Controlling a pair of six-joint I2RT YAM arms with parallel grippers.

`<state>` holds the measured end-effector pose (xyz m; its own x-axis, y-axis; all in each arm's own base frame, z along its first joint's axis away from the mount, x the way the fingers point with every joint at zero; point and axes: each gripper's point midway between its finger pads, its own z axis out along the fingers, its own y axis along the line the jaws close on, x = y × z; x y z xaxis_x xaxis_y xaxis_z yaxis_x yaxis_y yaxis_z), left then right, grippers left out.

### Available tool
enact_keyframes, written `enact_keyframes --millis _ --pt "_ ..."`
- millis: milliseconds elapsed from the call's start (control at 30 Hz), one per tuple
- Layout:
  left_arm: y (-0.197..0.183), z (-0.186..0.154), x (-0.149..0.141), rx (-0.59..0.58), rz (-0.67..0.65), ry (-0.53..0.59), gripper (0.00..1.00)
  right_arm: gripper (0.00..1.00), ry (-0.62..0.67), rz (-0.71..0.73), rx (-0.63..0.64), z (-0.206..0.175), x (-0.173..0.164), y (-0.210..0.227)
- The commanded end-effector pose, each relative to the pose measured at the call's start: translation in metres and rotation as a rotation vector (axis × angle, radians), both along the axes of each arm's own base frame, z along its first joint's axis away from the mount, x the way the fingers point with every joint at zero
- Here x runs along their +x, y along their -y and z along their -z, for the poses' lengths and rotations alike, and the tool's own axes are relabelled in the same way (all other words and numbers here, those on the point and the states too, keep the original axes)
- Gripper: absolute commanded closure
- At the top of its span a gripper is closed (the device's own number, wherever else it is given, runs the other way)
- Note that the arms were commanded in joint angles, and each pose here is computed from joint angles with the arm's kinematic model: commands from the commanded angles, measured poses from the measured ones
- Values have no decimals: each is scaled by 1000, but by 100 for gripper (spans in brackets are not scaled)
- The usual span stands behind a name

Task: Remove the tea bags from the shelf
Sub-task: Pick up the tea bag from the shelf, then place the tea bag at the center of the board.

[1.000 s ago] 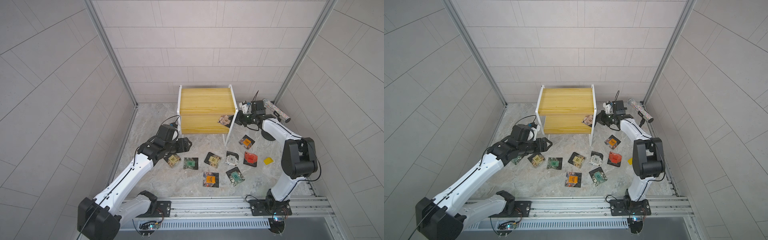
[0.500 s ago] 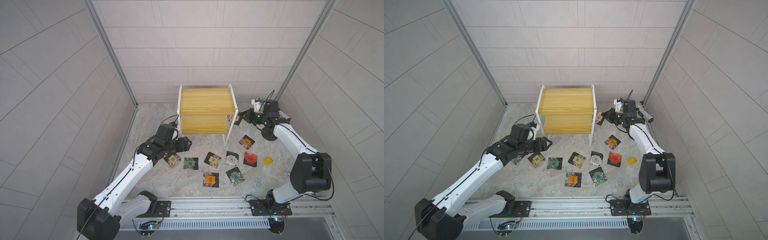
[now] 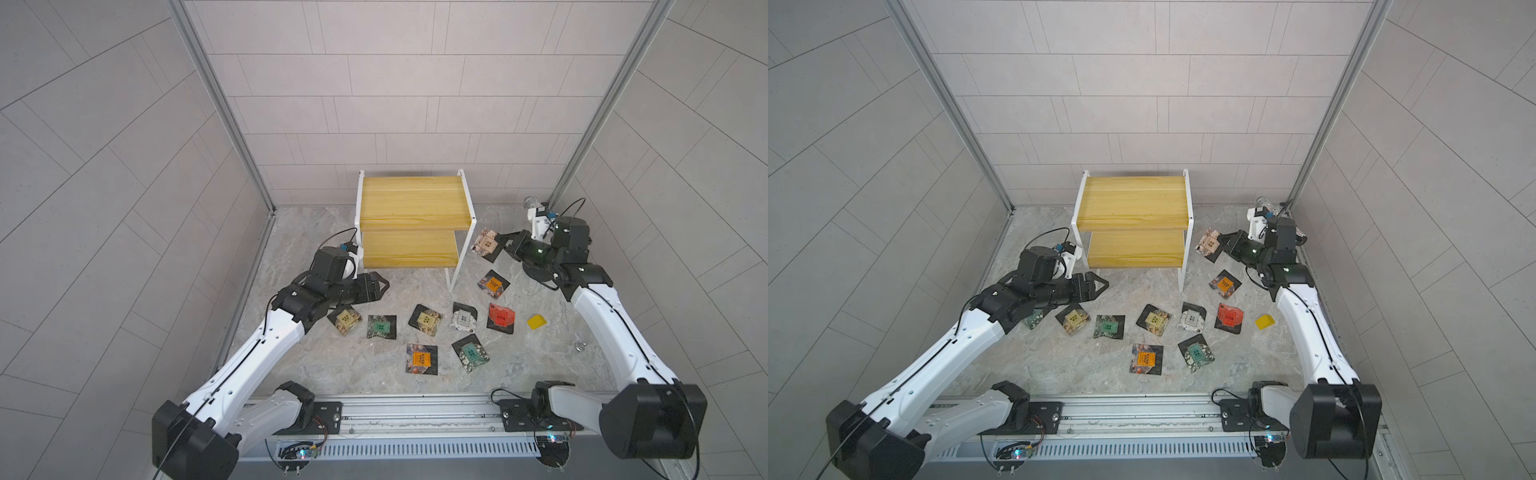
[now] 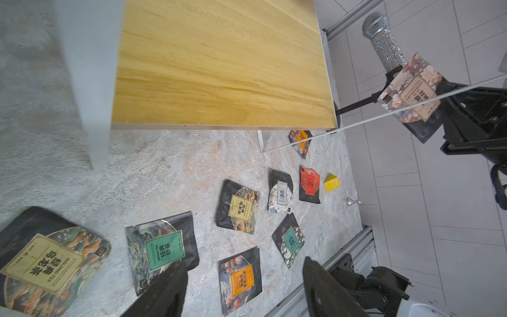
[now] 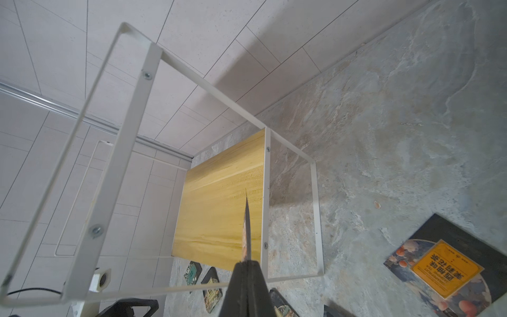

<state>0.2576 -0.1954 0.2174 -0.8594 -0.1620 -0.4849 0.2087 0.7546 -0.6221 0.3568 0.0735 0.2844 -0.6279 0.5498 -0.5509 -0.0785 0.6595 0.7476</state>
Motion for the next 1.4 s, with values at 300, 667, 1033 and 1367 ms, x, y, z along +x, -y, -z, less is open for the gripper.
enact_keyframes --millis 300,667,1033,1367 --pt "35 -29 -22 -130 175 47 26 99 18 -297 32 -2 -91 -62" --pt "74 -44 -38 -182 322 90 24 100 53 -686 45 11 -141 -162" --pt "83 -47 -49 -204 379 93 30 100 94 -800 70 5 -147 -202" --pt "83 -51 -51 -209 393 112 57 100 112 -806 80 1 -147 -204"
